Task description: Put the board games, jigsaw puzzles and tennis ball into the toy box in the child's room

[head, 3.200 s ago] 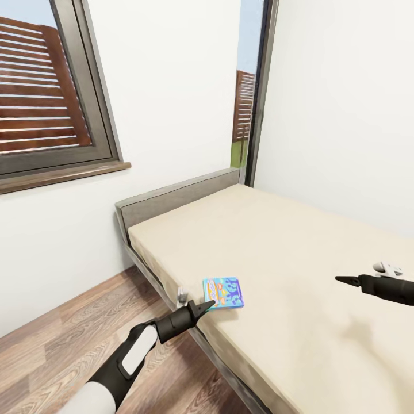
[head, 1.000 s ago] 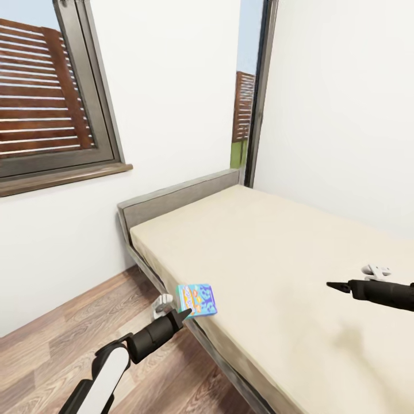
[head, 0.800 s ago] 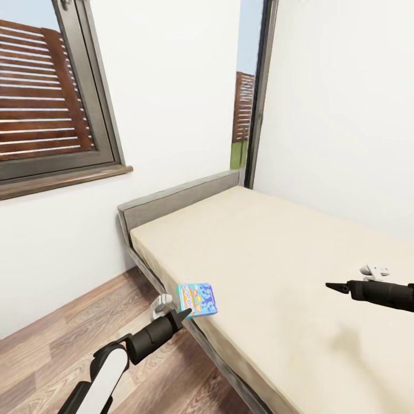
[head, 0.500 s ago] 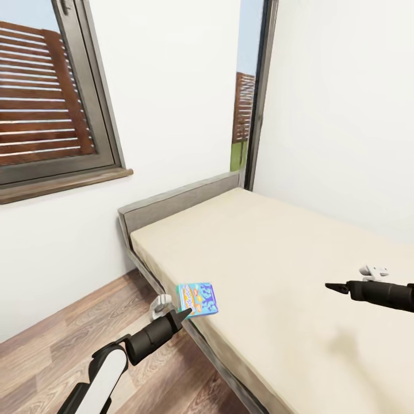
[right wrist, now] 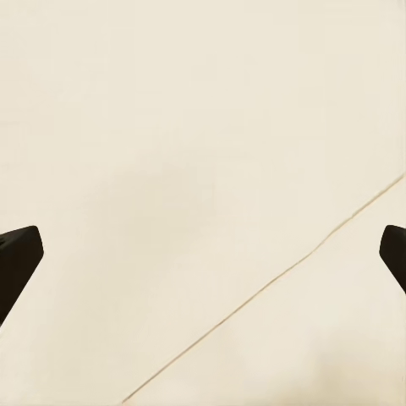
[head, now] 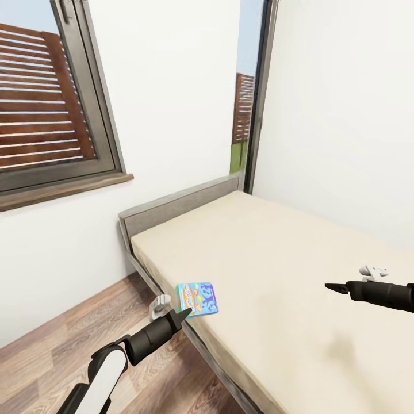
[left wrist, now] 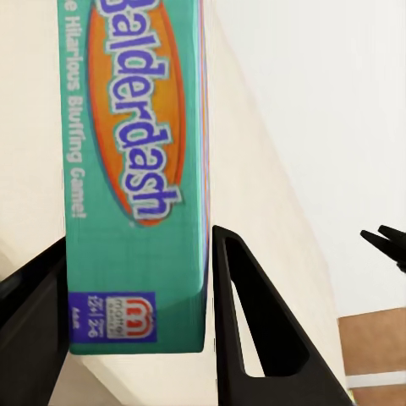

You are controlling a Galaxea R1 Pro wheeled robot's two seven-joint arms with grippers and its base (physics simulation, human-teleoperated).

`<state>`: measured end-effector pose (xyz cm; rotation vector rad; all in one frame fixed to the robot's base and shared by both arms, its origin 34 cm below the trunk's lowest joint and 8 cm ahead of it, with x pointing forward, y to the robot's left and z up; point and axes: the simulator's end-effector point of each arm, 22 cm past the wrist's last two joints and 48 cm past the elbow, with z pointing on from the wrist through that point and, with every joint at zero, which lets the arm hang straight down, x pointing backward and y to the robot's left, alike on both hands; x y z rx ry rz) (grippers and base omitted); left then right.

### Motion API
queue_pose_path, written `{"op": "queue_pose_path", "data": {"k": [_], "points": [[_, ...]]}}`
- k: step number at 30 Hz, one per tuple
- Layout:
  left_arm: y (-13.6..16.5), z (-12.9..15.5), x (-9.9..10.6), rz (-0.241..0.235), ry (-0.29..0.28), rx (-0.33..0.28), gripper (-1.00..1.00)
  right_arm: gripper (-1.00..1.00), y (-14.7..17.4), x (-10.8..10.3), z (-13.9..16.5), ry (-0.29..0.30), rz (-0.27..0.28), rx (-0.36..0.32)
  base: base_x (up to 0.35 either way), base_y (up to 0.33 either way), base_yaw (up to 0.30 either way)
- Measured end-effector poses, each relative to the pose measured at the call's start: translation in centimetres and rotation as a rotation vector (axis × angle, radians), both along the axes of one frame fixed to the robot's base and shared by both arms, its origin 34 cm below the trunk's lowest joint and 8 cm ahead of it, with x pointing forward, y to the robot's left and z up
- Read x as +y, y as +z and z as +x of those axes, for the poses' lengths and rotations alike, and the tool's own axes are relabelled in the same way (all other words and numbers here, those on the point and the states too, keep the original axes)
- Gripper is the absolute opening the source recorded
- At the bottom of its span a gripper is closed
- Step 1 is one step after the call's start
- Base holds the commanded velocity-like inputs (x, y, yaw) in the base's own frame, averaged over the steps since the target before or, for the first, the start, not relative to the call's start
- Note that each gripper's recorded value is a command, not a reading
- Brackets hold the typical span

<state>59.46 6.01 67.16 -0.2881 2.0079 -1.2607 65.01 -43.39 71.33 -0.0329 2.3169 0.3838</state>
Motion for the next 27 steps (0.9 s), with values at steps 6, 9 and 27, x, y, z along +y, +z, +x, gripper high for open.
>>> {"op": "queue_pose_path", "data": {"k": [6,9,27], "points": [[1.1,0.2,0.0,0.001,0.0,0.003,-1.0,1.0,1.2,0.0,0.2,-0.001,0.001,0.001,0.0,0.0,-0.003],[1.6,0.3,0.0,0.003,0.0,0.006,-1.0,1.0,1.9,0.0,0.3,-0.001,0.001,0.002,0.0,0.0,0.0],[5.1,0.9,0.0,0.004,0.001,0.013,-1.0,1.0,5.6,0.0,0.9,-0.001,0.002,0.002,0.0,0.0,0.0]]}}
